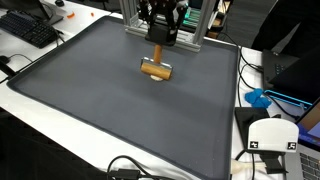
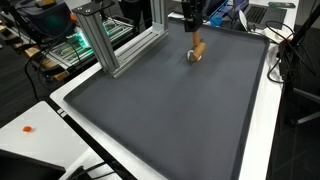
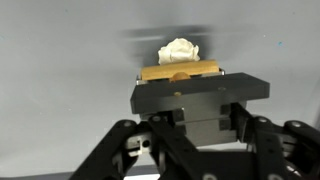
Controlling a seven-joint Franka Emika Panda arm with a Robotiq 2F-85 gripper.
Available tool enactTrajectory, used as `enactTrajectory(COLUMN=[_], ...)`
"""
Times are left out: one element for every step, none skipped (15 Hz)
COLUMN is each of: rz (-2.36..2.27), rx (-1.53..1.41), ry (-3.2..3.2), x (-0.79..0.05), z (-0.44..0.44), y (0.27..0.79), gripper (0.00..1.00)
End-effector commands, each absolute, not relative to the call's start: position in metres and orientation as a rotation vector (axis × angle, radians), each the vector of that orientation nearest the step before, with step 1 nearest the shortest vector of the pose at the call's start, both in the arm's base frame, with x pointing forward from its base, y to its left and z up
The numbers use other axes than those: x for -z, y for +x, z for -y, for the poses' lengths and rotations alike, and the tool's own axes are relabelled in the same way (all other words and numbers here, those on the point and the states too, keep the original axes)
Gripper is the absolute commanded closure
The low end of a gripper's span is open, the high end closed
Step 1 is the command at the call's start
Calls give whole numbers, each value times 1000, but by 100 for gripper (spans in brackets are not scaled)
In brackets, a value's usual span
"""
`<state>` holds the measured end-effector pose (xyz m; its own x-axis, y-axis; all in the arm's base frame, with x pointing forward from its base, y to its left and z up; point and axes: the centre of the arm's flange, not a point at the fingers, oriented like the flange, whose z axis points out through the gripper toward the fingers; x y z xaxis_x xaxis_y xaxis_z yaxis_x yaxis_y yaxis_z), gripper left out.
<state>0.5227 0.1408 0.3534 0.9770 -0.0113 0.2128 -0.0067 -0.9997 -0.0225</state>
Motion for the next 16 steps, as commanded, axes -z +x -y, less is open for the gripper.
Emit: enactTrajectory(rz=[-10, -9, -8, -12, -10, -7, -8, -6, -5, -3, -2, -2, -2, 3, 6, 8], rx=[239, 213, 183, 160, 136, 118, 100, 86, 77, 68, 57, 62, 64, 79, 85, 83], ry=[-3138, -3142, -3146, -3150, -3158, -3162, -3166, -3170, -3172, -3173, -3173, -3169, -3169, -3163, -3161, -3161], x=[-350, -350, -351, -352, -354, -355, -356, -356, -356, -355, -354, -352, -352, -352, -352, -351], z=[-138, -138, -138, -138, -138, -139, -139, -139, -139, -139, -139, -140, -140, -140, -141, -141], y=[520, 518, 517, 516, 515, 515, 515, 514, 514, 513, 512, 511, 511, 511, 511, 510], gripper=[65, 65, 65, 65, 65, 65, 65, 65, 65, 65, 65, 65, 65, 65, 65, 65])
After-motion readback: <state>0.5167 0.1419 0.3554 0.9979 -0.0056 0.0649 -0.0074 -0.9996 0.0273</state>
